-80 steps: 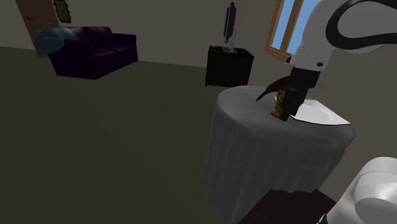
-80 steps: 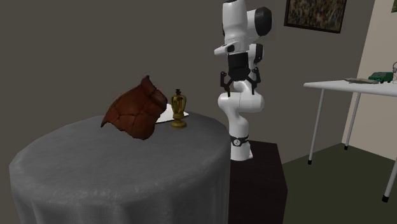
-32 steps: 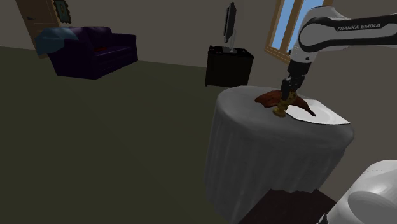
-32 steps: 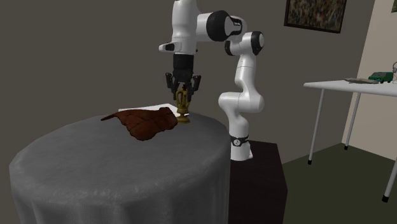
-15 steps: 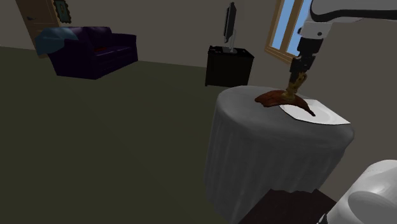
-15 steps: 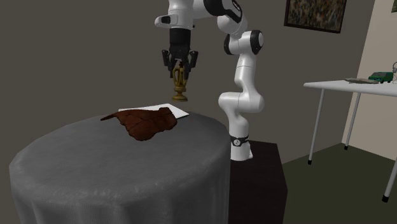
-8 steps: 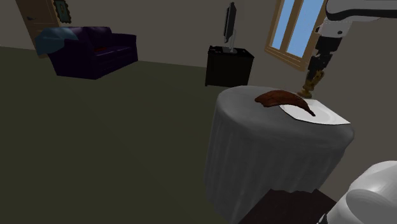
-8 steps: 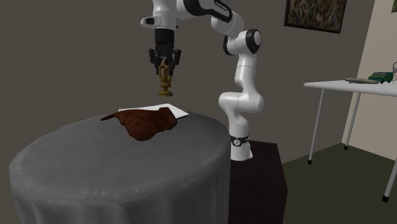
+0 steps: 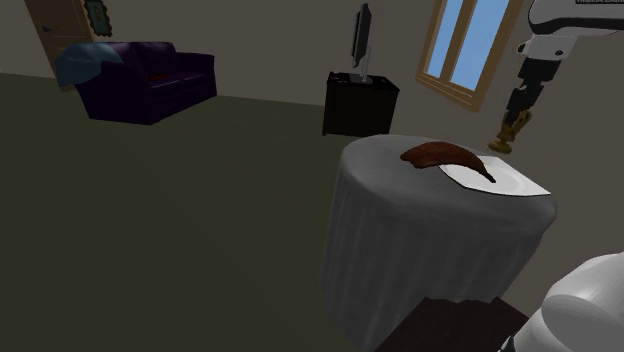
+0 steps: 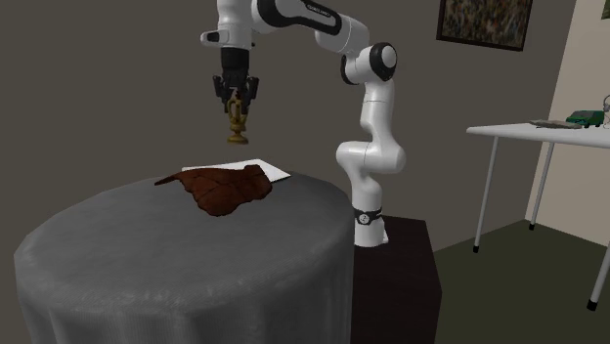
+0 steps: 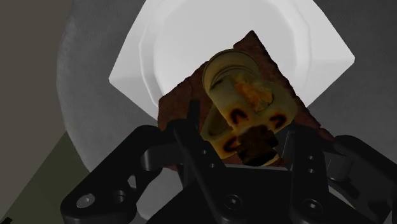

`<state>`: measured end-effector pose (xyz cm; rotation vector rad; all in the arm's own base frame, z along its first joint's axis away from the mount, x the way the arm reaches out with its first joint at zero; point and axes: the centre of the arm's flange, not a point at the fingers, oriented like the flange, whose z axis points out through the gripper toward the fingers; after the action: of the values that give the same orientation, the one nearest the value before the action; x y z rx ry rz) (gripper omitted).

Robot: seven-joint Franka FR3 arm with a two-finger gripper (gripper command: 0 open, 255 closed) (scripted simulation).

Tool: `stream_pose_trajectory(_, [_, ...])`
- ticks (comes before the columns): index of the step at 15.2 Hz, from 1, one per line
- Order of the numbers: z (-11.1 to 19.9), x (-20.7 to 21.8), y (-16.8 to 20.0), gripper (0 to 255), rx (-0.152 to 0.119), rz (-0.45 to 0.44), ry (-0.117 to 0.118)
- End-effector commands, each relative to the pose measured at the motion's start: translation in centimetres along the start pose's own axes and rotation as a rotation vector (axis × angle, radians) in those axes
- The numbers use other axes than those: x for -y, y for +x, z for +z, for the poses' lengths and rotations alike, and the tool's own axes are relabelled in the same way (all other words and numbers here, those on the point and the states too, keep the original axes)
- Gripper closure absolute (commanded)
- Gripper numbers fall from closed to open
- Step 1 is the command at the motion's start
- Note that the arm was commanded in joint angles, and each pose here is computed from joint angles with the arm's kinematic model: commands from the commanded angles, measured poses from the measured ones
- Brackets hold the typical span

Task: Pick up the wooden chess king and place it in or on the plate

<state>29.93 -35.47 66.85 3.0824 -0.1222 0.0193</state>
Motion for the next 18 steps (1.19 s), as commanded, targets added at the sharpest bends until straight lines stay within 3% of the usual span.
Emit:
stream_pose_trajectory(1, [0.9, -0.1, 0.0, 255, 0.000, -0.001, 0.000])
stream_pose_trajectory(15, [8.5, 0.4, -0.2, 255, 0.000, -0.001, 0.000])
stream_pose_trajectory(18, [8.5, 0.4, -0.2, 255, 0.000, -0.001, 0.000])
